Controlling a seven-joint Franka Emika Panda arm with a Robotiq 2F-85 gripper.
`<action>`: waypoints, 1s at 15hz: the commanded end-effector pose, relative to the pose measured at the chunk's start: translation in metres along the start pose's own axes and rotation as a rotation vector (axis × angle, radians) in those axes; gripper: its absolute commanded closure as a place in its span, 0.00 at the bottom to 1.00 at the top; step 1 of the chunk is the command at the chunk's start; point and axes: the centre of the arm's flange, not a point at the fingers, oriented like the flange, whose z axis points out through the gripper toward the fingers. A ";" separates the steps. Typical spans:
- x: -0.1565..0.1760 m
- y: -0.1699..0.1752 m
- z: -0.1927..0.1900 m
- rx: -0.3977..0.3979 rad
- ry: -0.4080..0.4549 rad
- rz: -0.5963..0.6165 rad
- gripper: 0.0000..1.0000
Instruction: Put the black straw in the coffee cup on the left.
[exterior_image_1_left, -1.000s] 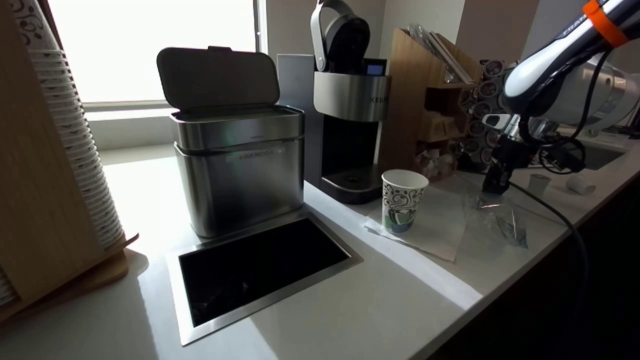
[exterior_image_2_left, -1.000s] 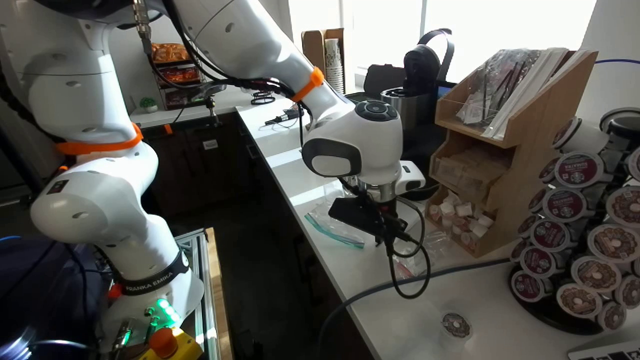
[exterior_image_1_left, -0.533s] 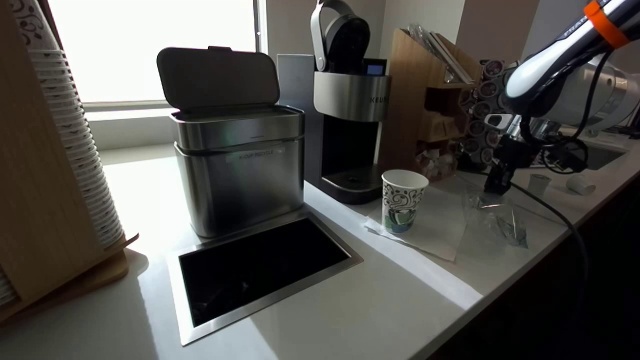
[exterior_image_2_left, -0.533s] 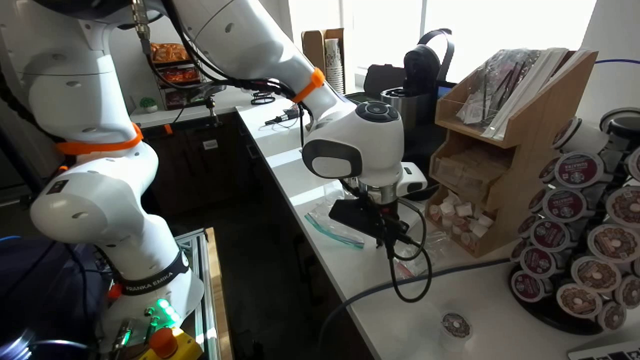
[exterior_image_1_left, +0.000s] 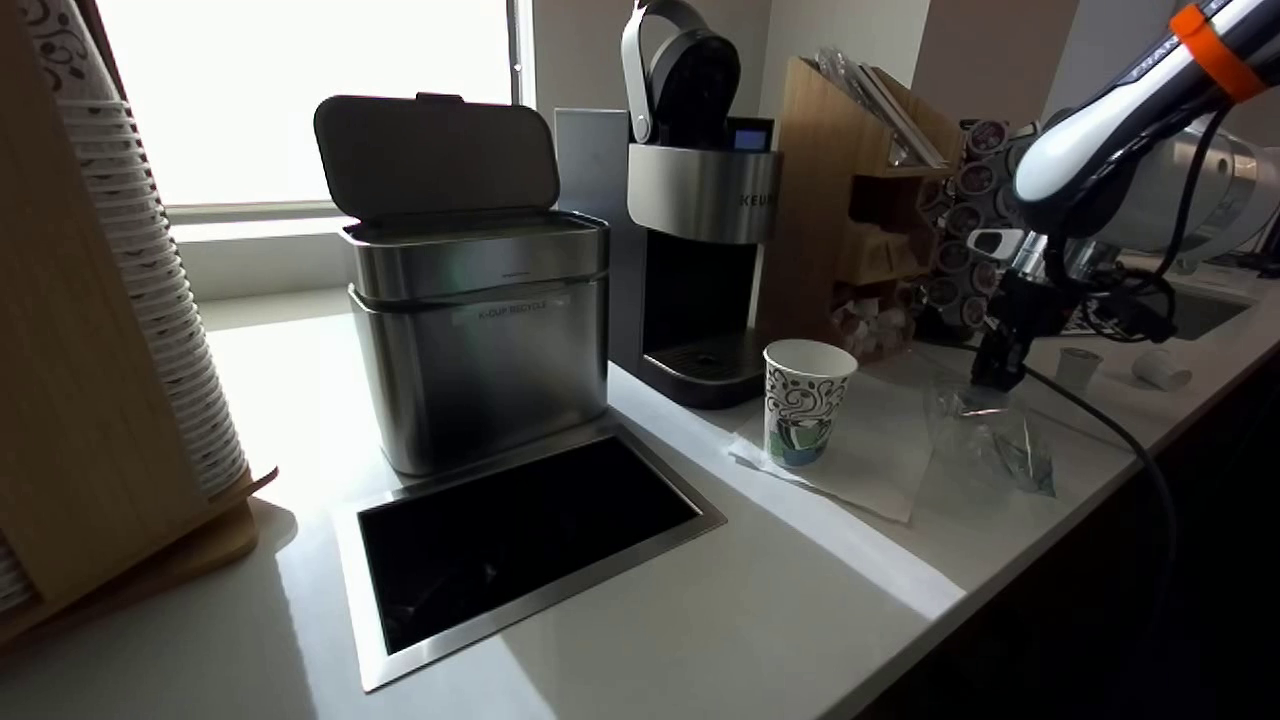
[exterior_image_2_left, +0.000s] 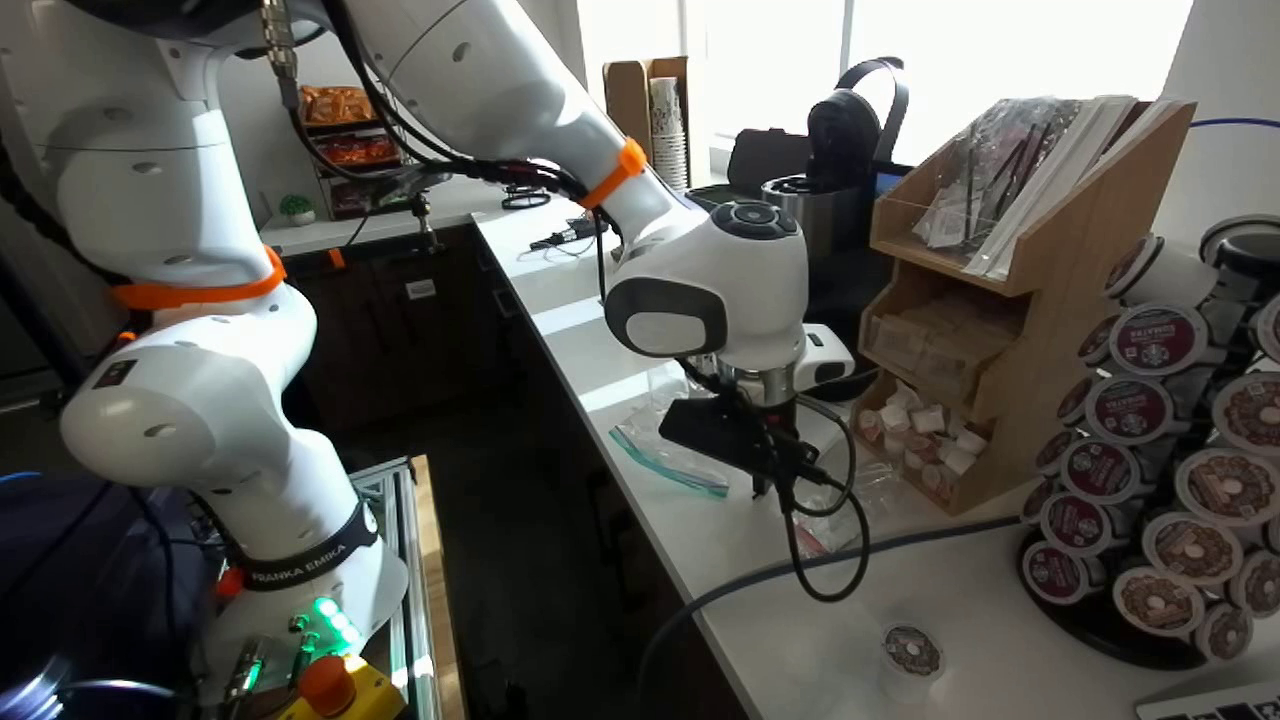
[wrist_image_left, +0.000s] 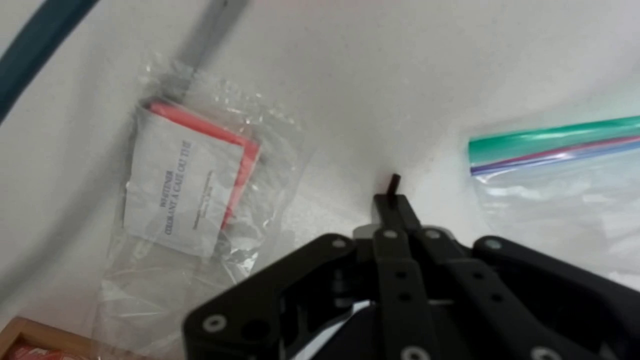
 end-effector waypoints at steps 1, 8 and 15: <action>-0.015 -0.010 0.015 0.022 -0.061 0.006 1.00; -0.039 -0.015 0.015 0.030 -0.060 0.057 1.00; -0.064 -0.020 0.013 0.034 -0.082 0.109 1.00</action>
